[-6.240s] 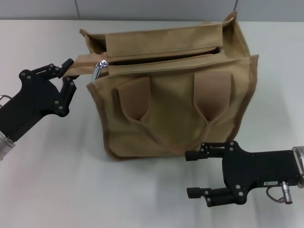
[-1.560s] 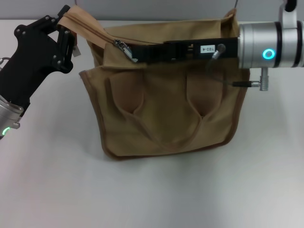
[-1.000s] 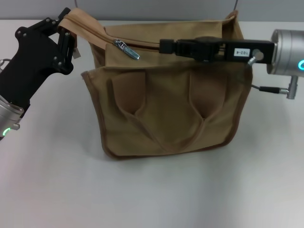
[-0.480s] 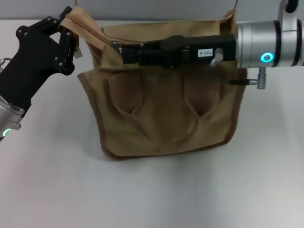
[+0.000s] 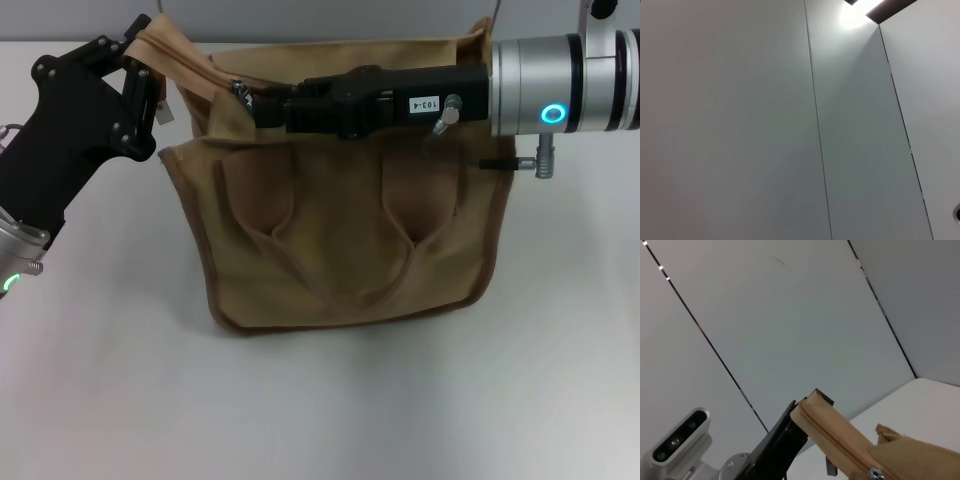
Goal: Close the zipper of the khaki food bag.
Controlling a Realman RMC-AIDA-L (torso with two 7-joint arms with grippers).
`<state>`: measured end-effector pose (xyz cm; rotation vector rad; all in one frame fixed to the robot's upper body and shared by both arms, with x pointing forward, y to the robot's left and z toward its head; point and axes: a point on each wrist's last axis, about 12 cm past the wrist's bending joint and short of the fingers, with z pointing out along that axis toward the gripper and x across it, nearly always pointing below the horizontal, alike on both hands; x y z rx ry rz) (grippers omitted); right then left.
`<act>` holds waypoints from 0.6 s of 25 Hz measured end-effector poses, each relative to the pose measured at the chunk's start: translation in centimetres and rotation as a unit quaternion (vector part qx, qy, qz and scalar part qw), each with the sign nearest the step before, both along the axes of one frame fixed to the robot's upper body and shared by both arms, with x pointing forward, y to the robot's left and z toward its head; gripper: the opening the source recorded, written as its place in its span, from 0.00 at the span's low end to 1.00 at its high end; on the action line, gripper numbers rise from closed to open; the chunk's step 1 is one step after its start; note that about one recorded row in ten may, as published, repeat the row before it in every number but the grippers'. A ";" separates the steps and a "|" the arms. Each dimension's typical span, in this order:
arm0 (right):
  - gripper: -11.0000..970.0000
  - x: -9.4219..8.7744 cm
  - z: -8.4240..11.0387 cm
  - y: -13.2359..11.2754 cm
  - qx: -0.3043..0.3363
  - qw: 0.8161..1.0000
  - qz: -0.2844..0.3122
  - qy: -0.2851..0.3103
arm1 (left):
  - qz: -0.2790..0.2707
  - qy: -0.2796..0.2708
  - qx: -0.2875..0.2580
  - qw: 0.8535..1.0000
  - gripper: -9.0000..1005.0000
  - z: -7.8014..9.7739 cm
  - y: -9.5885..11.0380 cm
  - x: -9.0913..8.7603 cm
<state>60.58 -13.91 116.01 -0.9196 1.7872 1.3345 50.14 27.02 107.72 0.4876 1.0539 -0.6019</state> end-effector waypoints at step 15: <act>0.35 -0.4 0.0 2.3 -0.028 0.999 0.034 0.011 | -0.008 0.002 -0.007 1.000 0.03 0.1 -0.4 0.2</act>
